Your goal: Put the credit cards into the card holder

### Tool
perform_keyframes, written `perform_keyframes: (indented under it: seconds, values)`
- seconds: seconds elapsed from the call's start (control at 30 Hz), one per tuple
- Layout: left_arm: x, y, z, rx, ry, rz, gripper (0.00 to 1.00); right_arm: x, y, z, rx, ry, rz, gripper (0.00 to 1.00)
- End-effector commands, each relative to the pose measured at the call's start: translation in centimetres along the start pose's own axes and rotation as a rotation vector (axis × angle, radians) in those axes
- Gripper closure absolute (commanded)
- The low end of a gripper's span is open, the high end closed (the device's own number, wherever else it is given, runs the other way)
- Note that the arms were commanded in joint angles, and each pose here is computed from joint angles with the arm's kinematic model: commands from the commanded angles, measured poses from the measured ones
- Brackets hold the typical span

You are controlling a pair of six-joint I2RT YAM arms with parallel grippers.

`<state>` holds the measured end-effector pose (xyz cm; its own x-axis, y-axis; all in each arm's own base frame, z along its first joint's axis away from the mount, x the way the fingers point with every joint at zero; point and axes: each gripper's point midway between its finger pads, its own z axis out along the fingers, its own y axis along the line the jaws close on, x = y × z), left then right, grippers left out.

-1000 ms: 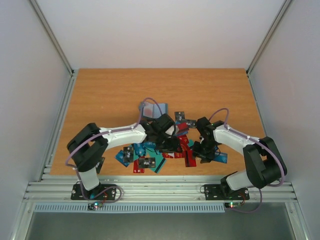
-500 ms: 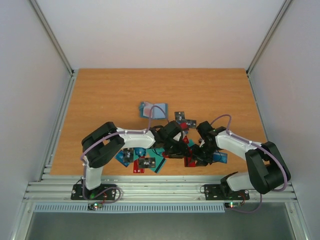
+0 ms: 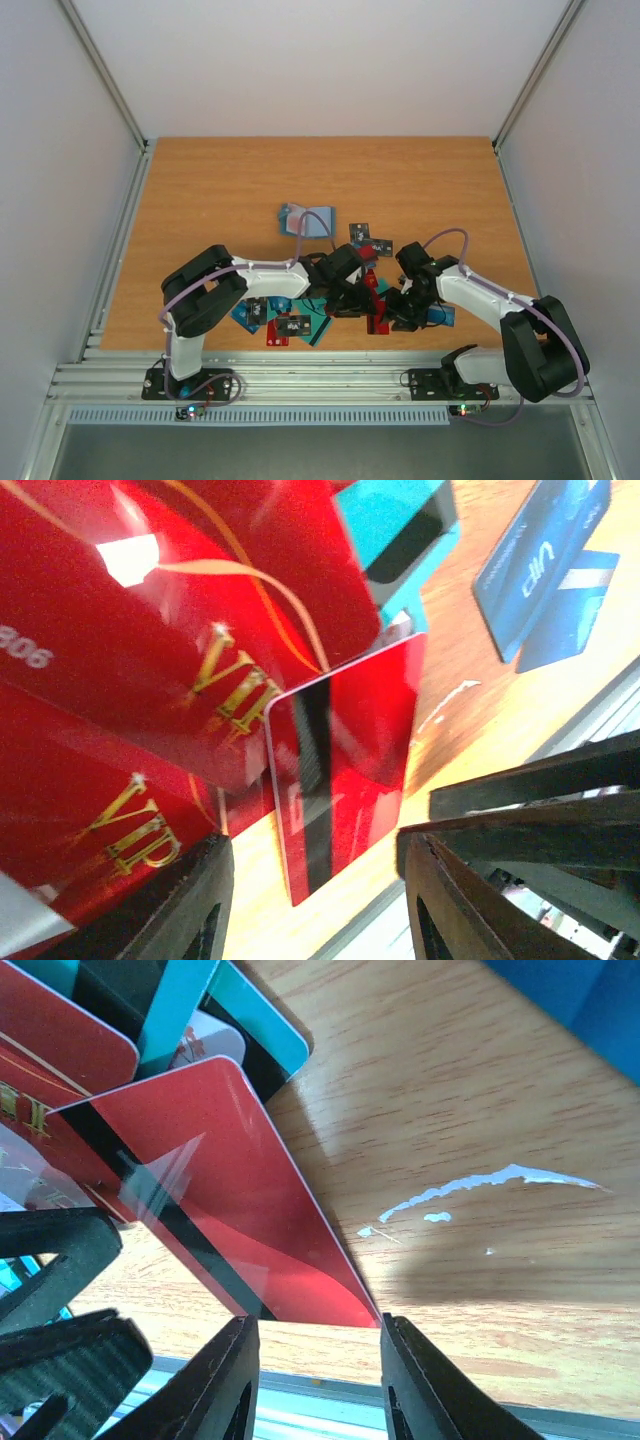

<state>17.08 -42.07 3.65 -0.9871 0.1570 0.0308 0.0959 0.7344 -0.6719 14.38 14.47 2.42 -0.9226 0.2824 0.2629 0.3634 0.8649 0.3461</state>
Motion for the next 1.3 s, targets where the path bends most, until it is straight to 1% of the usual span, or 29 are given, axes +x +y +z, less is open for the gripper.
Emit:
perform_keyframes:
  seconds: [0.0,0.23,0.5,0.7,0.9,0.97,1.1,1.2,1.27]
  values:
    - [0.4,0.9,-0.5,-0.047,-0.014,0.018,0.50,-0.5,0.0,-1.1,0.027,-0.049,-0.018,0.65]
    - [1.3,0.1,0.2,-0.042,0.010,0.049,0.50,-1.8,-0.6,-0.7,0.080,-0.088,-0.030,0.68]
    - [1.4,0.1,0.7,-0.031,0.009,0.054,0.50,-1.1,-1.2,1.6,0.044,-0.033,-0.002,0.73]
    - [1.1,0.1,1.7,-0.012,0.008,0.053,0.50,-0.6,-1.0,2.6,0.016,0.012,0.009,0.76]
    - [0.9,-0.7,2.4,0.060,0.009,0.058,0.49,-0.4,-1.0,2.9,0.007,0.028,0.011,0.78]
    - [0.9,-0.9,2.2,0.068,0.004,0.063,0.49,-0.4,-1.0,3.0,0.004,0.033,0.011,0.78]
    - [0.6,-2.5,1.4,0.143,-0.032,0.106,0.50,-0.2,-0.8,3.4,-0.021,0.046,0.017,0.78]
    - [0.7,-3.2,0.8,0.188,-0.051,0.125,0.51,-0.1,-0.6,3.5,-0.032,0.054,0.019,0.79]
    - [0.8,-3.4,0.5,0.204,-0.059,0.134,0.55,-0.1,-0.5,3.5,-0.039,0.056,0.018,0.78]
